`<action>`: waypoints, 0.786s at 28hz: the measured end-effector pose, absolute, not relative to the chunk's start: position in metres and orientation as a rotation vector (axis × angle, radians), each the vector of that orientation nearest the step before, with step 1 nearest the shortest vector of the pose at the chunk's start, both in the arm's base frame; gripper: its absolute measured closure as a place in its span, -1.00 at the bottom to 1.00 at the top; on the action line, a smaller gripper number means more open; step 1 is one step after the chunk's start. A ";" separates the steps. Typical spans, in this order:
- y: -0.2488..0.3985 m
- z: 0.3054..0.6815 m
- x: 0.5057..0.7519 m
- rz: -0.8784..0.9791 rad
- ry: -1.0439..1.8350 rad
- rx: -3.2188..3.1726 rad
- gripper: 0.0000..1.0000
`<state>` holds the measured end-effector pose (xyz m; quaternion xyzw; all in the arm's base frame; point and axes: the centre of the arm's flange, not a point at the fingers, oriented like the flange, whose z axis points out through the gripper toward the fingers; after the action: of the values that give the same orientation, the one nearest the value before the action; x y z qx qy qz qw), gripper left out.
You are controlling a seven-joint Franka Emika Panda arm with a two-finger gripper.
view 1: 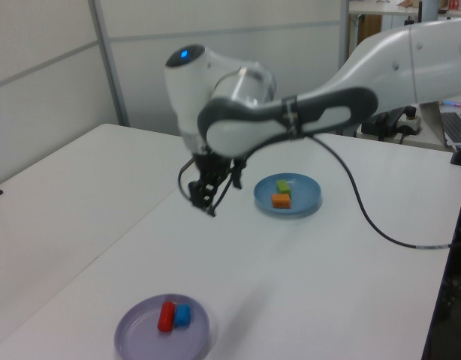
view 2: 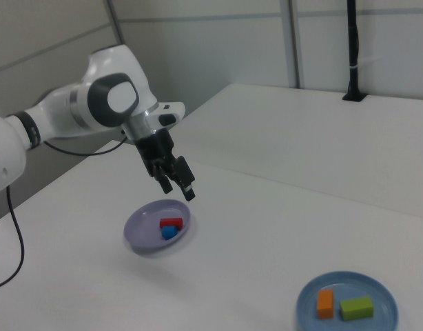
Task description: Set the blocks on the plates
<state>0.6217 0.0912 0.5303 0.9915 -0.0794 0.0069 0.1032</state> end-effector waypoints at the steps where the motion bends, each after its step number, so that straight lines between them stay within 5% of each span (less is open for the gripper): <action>1: 0.085 0.537 0.619 -0.007 -0.239 2.932 -1.00; 14: -0.026 0.637 0.566 0.011 -0.133 3.106 -1.00; 22: -0.025 0.638 0.566 0.057 -0.128 3.106 -1.00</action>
<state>0.5656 -0.0253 0.6380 0.9989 -0.0411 0.0184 0.0164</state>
